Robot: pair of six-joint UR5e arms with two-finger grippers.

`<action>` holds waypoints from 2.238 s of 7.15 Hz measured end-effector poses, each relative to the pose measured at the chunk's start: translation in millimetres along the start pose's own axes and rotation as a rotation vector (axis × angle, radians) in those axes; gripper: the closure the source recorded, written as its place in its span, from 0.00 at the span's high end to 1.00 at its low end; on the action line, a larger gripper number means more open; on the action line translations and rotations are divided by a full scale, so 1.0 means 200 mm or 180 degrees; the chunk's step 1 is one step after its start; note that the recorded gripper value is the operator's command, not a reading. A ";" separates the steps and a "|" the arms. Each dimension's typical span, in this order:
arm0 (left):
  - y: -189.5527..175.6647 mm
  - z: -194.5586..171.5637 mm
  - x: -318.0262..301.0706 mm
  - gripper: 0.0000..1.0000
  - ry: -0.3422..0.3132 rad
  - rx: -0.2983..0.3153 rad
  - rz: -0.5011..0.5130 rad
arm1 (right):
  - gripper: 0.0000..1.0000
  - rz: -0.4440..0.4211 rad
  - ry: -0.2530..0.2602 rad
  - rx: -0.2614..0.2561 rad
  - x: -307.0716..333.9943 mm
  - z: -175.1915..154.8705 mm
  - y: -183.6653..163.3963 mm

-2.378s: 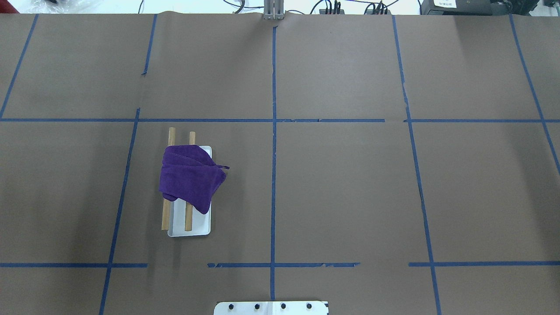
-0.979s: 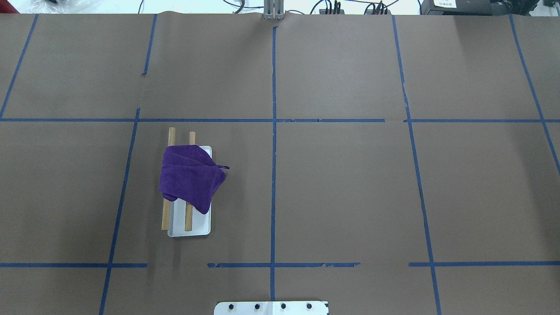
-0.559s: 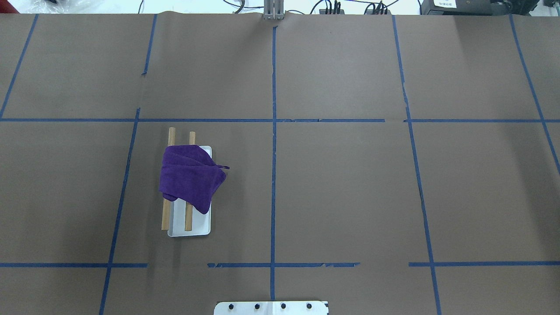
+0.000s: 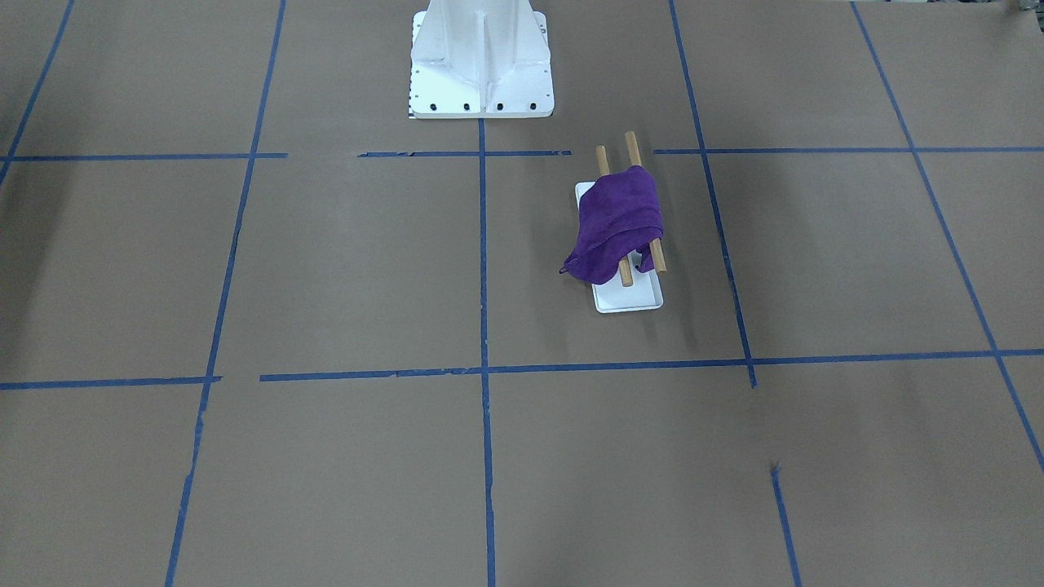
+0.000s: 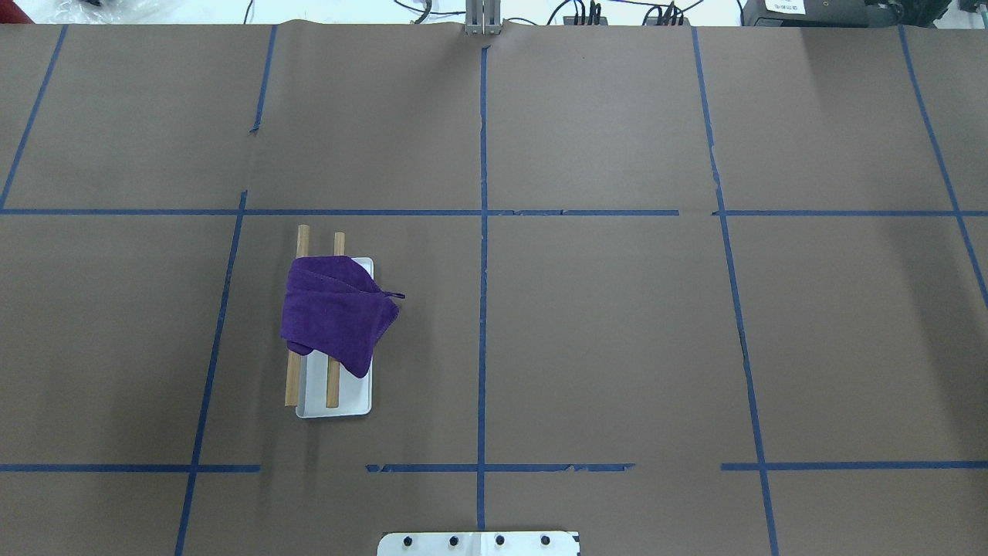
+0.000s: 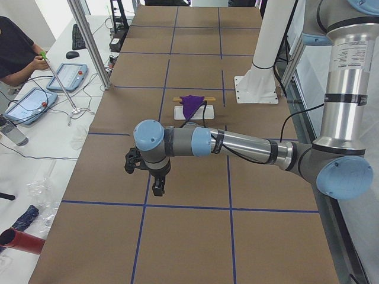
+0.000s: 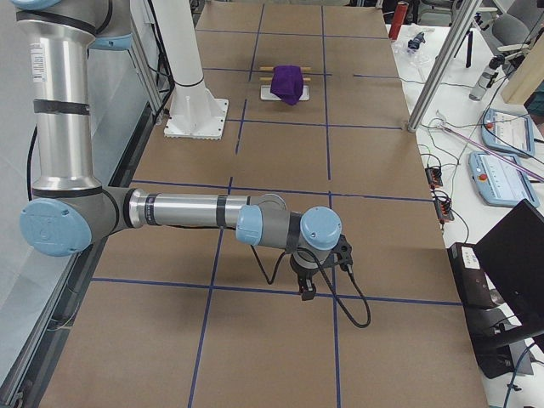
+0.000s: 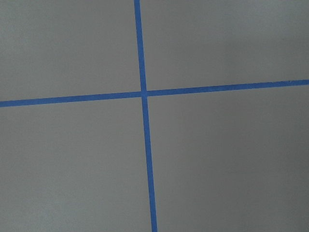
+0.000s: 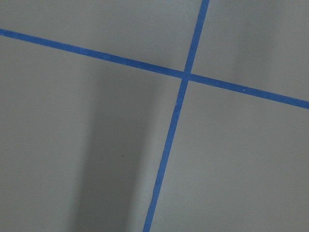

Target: Hang towel on rack

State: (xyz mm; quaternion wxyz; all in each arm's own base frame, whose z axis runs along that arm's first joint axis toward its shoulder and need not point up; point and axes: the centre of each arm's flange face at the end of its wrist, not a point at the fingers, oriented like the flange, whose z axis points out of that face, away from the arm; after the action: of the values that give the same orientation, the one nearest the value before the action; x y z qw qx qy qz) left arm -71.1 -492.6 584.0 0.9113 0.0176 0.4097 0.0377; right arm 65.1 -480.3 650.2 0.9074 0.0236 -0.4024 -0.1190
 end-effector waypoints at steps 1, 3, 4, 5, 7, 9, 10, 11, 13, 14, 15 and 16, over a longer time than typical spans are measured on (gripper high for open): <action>-0.01 0.00 0.00 1.00 -0.0001 0.0018 0.0015 | 1.00 -0.0029 0.0042 0.0001 -0.02 -0.01 -0.02; -0.02 0.01 -0.01 1.00 -0.0018 0.0094 0.0084 | 1.00 -0.0062 0.0114 -0.0001 -0.04 -0.03 -0.02; -0.03 0.02 -0.02 1.00 -0.0029 0.0121 0.0110 | 1.00 -0.0074 0.0158 -0.0011 -0.04 -0.03 -0.03; -0.03 0.04 -0.05 1.00 -0.0044 0.0157 0.0147 | 1.00 -0.0088 0.0222 -0.0026 -0.04 -0.03 -0.03; -0.09 0.05 -0.07 1.00 -0.0114 0.0223 0.0108 | 1.00 -0.0102 0.0264 -0.0034 -0.04 -0.03 -0.03; -0.11 0.04 -0.10 1.00 -0.0312 0.0238 0.0061 | 1.00 -0.0112 0.0259 -0.0029 -0.04 -0.03 -0.02; -0.11 0.05 -0.10 1.00 -0.0344 0.0233 0.0053 | 1.00 -0.0114 0.0254 -0.0027 -0.04 -0.03 -0.02; -0.11 0.05 -0.11 1.00 -0.0349 0.0230 0.0053 | 1.00 -0.0114 0.0251 -0.0029 -0.04 -0.03 -0.01; -0.08 0.04 -0.10 1.00 -0.0350 0.0250 0.0050 | 1.00 -0.0116 0.0249 -0.0025 -0.04 -0.03 -0.01; -0.07 0.03 -0.10 1.00 -0.0351 0.0261 0.0047 | 1.00 -0.0119 0.0249 -0.0020 -0.04 -0.03 -0.01; -0.07 0.03 -0.09 1.00 -0.0351 0.0273 0.0055 | 1.00 -0.0126 0.0249 -0.0010 -0.05 -0.04 -0.02; -0.08 0.01 -0.08 1.00 -0.0350 0.0293 0.0075 | 1.00 -0.0140 0.0242 0.0009 -0.07 -0.05 -0.02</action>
State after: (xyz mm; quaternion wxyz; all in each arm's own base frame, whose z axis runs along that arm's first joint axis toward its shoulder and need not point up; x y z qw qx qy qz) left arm -78.5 -509.4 596.2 0.9301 0.0663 0.3601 0.0285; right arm 62.7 -481.9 633.6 0.9192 0.0382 -0.3672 -0.1373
